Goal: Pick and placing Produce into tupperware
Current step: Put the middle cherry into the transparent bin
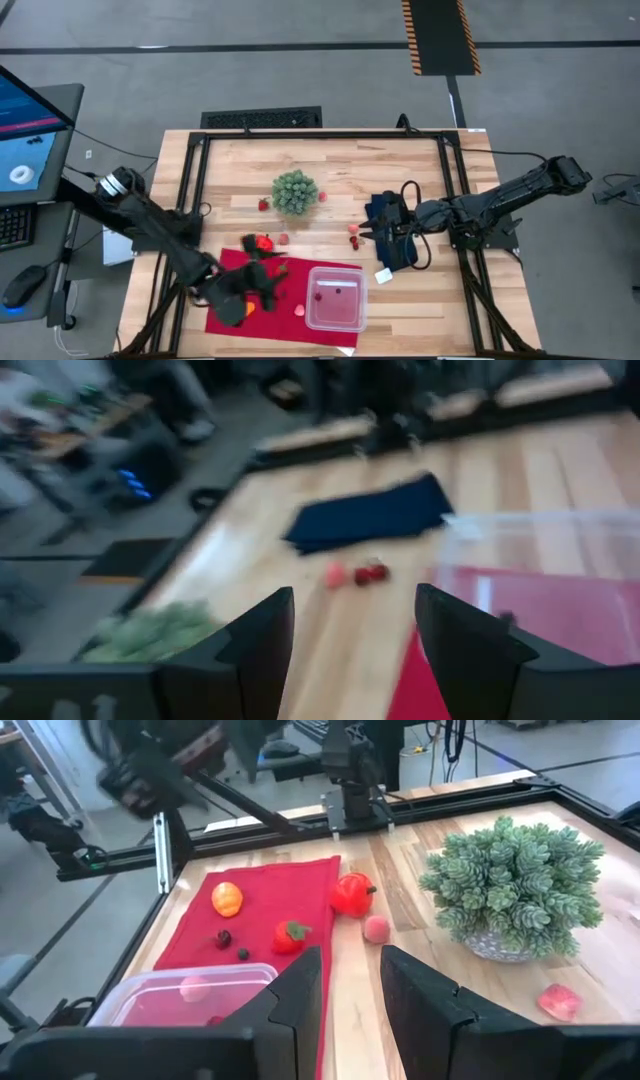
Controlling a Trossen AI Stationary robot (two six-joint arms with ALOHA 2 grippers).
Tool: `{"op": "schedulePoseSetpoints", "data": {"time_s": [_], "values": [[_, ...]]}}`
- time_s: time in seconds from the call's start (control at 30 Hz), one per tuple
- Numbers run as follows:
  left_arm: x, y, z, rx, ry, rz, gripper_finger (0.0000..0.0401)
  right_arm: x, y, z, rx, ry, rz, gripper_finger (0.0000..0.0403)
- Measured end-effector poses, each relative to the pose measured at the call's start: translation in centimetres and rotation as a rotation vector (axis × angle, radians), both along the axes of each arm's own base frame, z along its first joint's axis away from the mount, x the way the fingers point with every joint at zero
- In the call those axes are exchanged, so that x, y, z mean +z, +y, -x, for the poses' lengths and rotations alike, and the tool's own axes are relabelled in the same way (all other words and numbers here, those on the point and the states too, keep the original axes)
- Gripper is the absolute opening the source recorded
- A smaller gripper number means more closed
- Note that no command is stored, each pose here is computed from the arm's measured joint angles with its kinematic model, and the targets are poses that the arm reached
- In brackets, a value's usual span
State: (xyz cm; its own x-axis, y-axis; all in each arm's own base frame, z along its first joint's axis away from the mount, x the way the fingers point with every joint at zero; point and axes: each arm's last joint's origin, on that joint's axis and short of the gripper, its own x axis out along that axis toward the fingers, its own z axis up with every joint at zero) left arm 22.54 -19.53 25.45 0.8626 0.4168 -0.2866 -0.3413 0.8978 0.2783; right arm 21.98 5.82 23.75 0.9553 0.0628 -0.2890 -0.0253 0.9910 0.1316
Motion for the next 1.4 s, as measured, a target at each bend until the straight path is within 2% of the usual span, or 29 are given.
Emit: {"op": "schedulePoseSetpoints", "data": {"time_s": [0.17, 0.33, 0.63, 0.77, 0.87, 0.97, 1.03, 1.27, 1.4], "values": [[-0.5, 0.1, 5.2, 0.046, -0.155, 0.056, 0.0202, 0.0, 0.0, 0.0, 0.000, -0.002, 0.000, 0.0129], [-2.1, 1.6, 8.5, -0.026, -0.149, 0.118, 0.0201, 0.0, 0.0, 0.0, 0.001, -0.001, 0.000, 0.0129], [-3.0, 6.1, 11.8, -0.126, -0.132, 0.250, 0.0201, 0.3, -0.4, -0.2, -0.012, -0.027, 0.011, 0.0129], [-2.8, 7.4, 12.7, -0.275, -0.146, 0.307, 0.0196, 0.4, -1.0, -0.4, -0.040, -0.041, 0.019, 0.0129], [-2.4, 8.4, 13.4, -0.389, -0.217, 0.333, 0.0185, 0.5, -1.7, -0.5, -0.066, -0.056, 0.029, 0.0129], [-2.5, 9.5, 14.2, -0.511, -0.291, 0.321, 0.0170, 0.2, -2.7, -0.5, -0.099, -0.012, 0.062, 0.0129], [-2.5, 10.3, 14.7, -0.544, -0.361, 0.301, 0.0160, -0.4, -3.5, -0.2, -0.137, 0.058, 0.058, 0.0129], [-2.9, 12.0, 15.6, -0.546, -0.508, 0.196, 0.0143, -3.2, -4.8, 0.8, -0.253, 0.356, -0.031, 0.0129], [-2.7, 12.5, 15.8, -0.486, -0.518, 0.184, 0.0142, -3.3, -4.2, 1.0, -0.195, 0.386, -0.087, 0.0129]]}}
